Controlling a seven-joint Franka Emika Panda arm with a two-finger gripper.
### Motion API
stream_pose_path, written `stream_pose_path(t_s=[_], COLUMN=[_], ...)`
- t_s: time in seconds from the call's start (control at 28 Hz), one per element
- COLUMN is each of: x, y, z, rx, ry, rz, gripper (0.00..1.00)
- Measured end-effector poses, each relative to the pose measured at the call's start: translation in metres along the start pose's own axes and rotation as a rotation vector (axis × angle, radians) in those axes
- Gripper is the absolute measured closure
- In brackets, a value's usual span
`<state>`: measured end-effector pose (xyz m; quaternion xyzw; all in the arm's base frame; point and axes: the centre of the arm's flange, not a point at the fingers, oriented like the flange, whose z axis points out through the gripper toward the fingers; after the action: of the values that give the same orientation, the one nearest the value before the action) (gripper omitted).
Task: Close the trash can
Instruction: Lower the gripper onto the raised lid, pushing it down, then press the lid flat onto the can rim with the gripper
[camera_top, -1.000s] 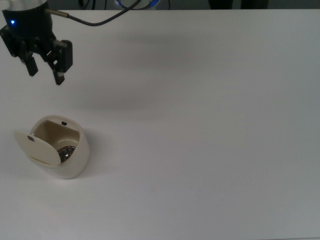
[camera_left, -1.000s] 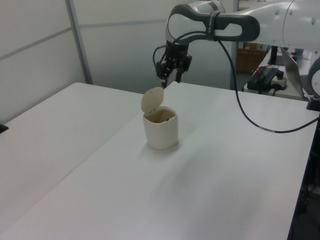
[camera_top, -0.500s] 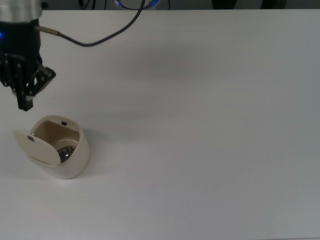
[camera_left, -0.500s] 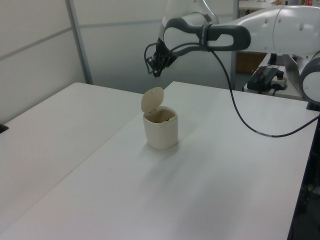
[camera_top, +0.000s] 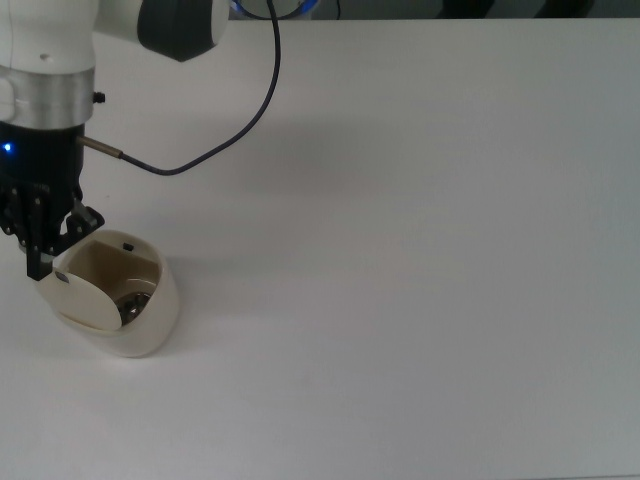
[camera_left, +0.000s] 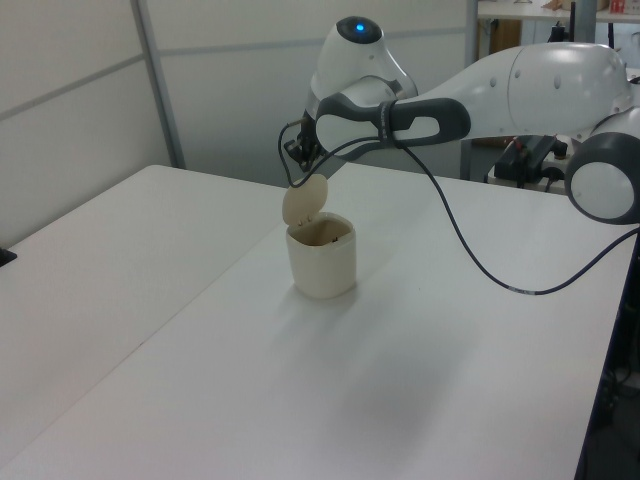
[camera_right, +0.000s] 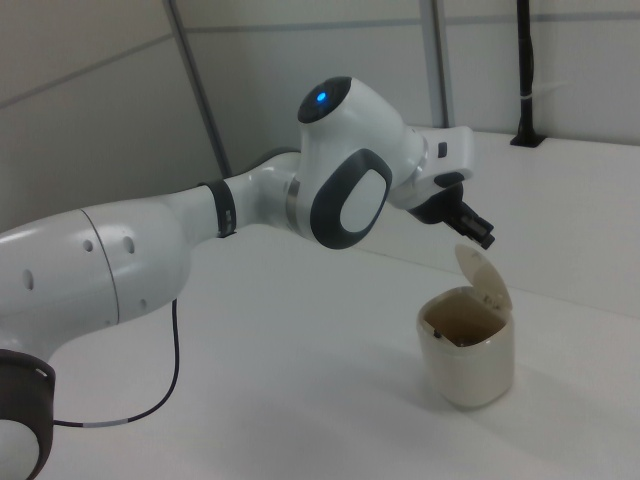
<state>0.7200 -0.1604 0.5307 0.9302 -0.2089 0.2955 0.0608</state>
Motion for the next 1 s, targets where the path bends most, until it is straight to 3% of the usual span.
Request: stream_pose_path(t_s=[0.43, 0.71, 1.0], x=[-0.007, -0.041, -0.055], y=[0.001, -0.004, -0.012], z=[0.014, 0.045, 0.05], rx=[-0.018, -0.046, -0.045], ry=[-0.028, -0.207, -0.304], rz=[-0.017, -0.118, -0.171], gripper=[0.99, 0.99, 0.99])
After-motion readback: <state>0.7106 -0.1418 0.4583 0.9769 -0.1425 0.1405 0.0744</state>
